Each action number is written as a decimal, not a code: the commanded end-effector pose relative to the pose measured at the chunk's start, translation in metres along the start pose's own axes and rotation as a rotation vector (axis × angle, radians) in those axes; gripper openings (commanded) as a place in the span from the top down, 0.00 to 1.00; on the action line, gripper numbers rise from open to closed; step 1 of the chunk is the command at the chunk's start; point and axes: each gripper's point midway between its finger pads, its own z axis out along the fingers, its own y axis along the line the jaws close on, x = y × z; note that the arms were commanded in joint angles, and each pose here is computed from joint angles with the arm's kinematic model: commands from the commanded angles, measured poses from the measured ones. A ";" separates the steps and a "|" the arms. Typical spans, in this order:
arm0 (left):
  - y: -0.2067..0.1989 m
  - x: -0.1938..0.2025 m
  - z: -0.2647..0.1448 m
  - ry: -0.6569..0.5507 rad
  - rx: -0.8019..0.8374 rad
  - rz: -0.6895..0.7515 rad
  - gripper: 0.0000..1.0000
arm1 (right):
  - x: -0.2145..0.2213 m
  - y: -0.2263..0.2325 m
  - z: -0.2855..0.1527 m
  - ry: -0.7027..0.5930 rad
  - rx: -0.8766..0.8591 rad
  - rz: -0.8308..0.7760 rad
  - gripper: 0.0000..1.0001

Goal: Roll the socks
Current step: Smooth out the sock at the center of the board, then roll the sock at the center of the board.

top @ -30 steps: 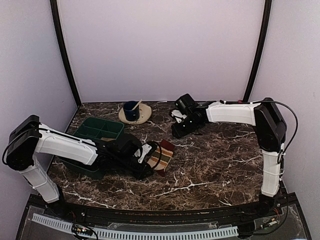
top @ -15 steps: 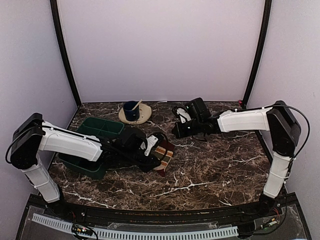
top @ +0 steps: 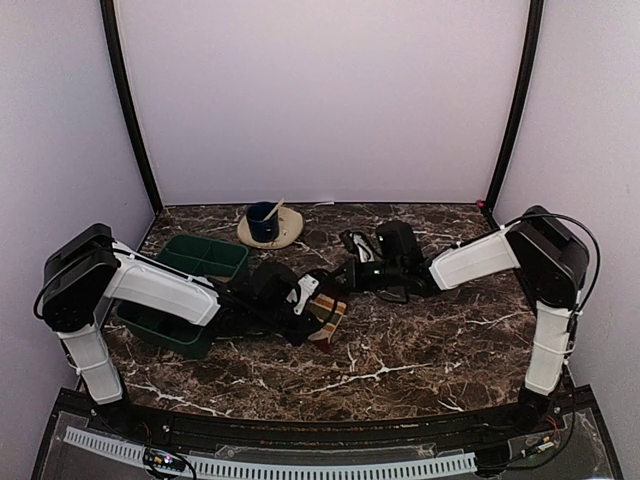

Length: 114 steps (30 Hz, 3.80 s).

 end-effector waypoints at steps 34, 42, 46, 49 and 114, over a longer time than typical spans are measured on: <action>0.023 0.060 0.015 0.240 -0.101 -0.200 0.92 | 0.074 -0.032 0.058 0.111 -0.030 0.154 1.00; 0.027 0.068 0.017 0.284 -0.127 -0.220 0.95 | 0.051 -0.052 0.050 0.094 0.034 0.110 1.00; 0.026 0.070 0.018 0.294 -0.126 -0.224 0.95 | 0.041 -0.060 0.046 0.084 0.048 0.100 1.00; 0.026 0.071 0.020 0.301 -0.124 -0.222 0.96 | 0.034 -0.061 0.046 0.082 0.046 0.089 1.00; -0.001 -0.024 -0.070 -0.077 -0.020 -0.206 0.71 | 0.030 0.010 -0.057 -0.002 0.501 -0.467 0.60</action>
